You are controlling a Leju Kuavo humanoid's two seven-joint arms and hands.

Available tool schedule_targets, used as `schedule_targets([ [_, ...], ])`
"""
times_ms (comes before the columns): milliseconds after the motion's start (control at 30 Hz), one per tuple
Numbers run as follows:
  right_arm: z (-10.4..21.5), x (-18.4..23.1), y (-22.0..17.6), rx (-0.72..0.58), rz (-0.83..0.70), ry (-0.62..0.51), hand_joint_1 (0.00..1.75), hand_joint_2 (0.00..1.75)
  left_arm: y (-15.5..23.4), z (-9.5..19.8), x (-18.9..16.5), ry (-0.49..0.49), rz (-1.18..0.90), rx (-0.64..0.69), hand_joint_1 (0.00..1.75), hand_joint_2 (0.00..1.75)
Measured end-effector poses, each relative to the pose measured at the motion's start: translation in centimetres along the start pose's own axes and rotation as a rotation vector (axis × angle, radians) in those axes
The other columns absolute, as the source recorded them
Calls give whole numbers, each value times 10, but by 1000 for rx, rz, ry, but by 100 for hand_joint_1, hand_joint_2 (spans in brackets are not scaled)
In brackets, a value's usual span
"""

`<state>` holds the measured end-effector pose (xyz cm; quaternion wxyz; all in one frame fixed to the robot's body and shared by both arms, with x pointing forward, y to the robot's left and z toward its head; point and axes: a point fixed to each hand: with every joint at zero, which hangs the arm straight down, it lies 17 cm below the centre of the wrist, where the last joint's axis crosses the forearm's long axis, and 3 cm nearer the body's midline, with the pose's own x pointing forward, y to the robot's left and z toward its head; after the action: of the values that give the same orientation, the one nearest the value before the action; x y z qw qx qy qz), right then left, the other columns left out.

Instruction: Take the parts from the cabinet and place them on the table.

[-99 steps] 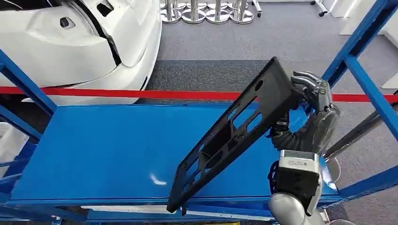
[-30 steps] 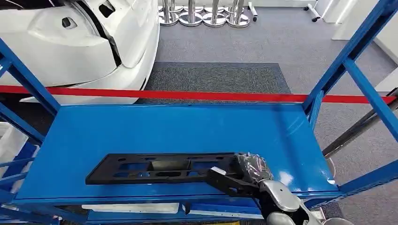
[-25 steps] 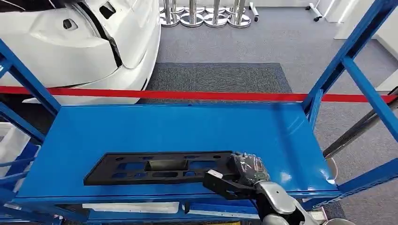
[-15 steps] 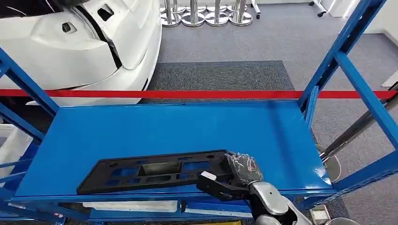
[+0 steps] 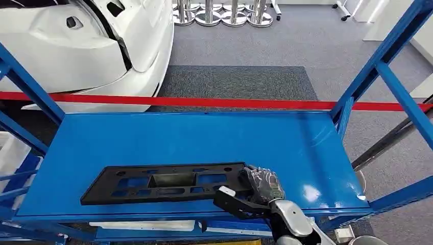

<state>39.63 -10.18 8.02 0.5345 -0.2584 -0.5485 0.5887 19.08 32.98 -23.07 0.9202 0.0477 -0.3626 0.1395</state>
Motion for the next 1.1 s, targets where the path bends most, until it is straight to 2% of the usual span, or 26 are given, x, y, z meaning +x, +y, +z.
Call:
schedule_targets([
  [367,2,4,-10,-94,-37,-18,175,175,2,-1,1,-3,5,5,0,175],
  [1100,5,5,-13,-145,-96,-24,175,175,-1,0,0,-1,18,3,0,175],
])
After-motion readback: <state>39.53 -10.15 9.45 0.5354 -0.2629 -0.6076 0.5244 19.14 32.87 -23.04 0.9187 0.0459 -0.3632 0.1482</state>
